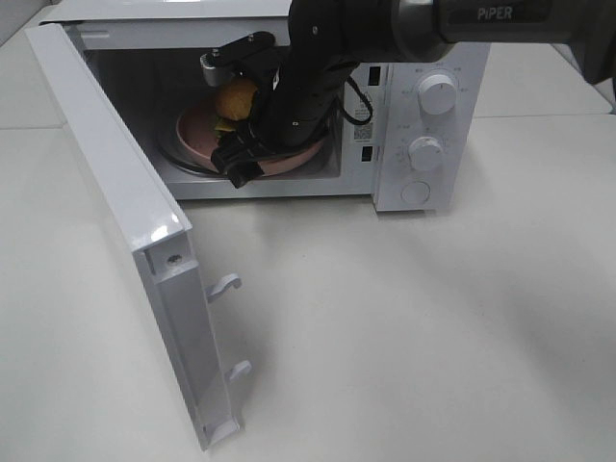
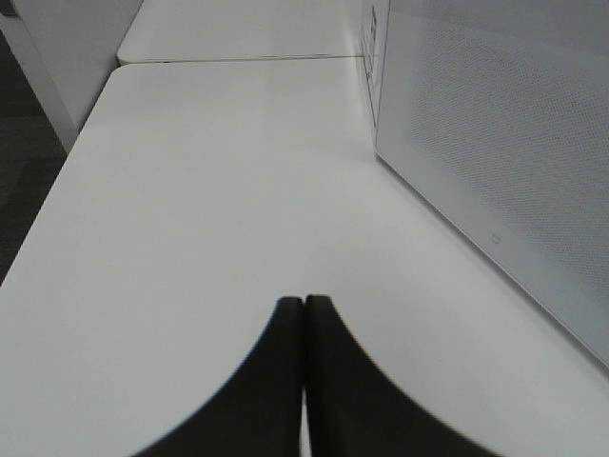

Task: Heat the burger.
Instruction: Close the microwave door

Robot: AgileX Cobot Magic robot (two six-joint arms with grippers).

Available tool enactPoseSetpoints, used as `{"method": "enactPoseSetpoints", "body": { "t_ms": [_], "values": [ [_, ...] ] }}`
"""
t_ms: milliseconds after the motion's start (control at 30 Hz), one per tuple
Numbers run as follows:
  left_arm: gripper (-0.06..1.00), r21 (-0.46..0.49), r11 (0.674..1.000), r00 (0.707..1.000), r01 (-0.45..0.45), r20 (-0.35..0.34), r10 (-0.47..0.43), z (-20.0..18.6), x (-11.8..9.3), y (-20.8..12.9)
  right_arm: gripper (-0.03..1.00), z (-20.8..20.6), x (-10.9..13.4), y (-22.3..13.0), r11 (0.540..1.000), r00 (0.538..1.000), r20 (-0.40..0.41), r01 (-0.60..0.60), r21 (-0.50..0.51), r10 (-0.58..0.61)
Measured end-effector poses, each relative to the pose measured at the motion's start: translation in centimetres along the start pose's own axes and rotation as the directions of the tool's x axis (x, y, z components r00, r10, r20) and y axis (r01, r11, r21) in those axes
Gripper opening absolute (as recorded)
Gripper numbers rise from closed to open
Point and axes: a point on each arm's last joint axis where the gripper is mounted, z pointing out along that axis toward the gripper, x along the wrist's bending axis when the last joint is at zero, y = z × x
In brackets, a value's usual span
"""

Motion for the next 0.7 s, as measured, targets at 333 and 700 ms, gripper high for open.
{"method": "enactPoseSetpoints", "body": {
  "t_ms": [333,700],
  "values": [
    [0.0,0.0,1.0,1.0,0.0,0.0,0.0,0.0,0.0,0.0,0.77,-2.6,0.3,-0.3,0.975,0.982,-0.015,-0.184,0.124,0.187],
    [0.0,0.0,1.0,1.0,0.0,0.0,0.0,0.0,0.0,0.0,0.76,-3.6,0.7,-1.8,0.928,0.976,-0.012,-0.202,0.312,0.217]
  ]
}}
